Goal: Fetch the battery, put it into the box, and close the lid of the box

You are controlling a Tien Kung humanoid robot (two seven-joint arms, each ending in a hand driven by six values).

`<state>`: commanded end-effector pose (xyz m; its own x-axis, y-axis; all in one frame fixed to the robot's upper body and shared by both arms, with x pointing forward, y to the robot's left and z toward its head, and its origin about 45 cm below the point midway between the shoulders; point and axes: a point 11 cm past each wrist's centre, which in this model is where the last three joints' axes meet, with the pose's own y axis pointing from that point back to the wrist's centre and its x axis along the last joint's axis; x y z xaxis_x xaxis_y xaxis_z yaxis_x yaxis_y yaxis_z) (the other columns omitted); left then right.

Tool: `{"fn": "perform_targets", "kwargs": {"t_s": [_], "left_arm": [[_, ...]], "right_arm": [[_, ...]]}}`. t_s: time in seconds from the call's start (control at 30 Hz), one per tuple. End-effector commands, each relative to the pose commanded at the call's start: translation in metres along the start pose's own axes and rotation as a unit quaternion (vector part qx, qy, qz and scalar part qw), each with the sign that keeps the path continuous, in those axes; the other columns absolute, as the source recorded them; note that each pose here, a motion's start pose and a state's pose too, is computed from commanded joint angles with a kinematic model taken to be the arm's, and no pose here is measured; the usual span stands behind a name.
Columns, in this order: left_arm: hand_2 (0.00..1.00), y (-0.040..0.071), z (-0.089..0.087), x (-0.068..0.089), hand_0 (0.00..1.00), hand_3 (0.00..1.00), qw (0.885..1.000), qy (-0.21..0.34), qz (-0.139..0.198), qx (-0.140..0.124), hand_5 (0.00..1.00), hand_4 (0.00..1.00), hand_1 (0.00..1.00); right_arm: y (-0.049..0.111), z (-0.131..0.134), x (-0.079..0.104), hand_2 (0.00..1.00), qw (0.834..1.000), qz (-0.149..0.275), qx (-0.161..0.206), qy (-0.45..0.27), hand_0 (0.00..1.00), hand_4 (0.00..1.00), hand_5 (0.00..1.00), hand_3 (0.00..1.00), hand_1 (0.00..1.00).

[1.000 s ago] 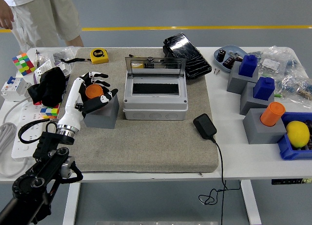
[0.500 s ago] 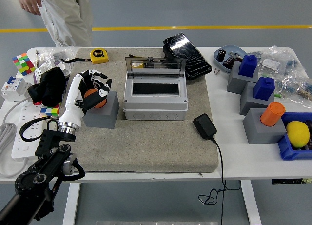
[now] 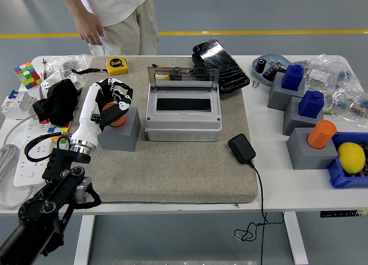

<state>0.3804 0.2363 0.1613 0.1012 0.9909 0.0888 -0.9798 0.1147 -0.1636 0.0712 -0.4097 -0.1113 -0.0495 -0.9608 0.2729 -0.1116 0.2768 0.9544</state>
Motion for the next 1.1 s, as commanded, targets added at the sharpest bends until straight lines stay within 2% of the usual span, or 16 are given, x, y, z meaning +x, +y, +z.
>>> {"fn": "perform_targets", "kwargs": {"t_s": [0.2,0.47,0.8,1.1], "left_arm": [[0.221,-0.002,0.000,-0.001,0.093,0.359,1.000,-0.006,-0.003,0.005,0.002,0.575,0.103],[0.221,-0.005,-0.003,0.001,0.088,0.360,0.999,-0.019,-0.005,0.027,0.002,0.579,0.100],[0.232,-0.011,0.001,0.003,0.099,0.378,0.999,-0.026,-0.006,0.033,0.002,0.598,0.122],[0.236,-0.012,-0.003,0.005,0.074,0.385,0.998,-0.009,0.002,0.061,0.002,0.607,0.112]], "right_arm": [[0.000,0.000,0.000,0.693,1.000,0.001,0.000,0.000,0.673,0.998,0.612,0.623,0.657],[0.000,0.000,0.001,0.691,1.000,0.002,0.000,0.001,0.674,0.998,0.611,0.622,0.657],[0.000,0.000,0.001,0.691,1.000,0.002,0.001,0.000,0.673,0.998,0.611,0.621,0.656],[0.000,0.001,0.001,0.690,1.000,0.003,0.000,0.001,0.673,0.998,0.608,0.620,0.655]]}}
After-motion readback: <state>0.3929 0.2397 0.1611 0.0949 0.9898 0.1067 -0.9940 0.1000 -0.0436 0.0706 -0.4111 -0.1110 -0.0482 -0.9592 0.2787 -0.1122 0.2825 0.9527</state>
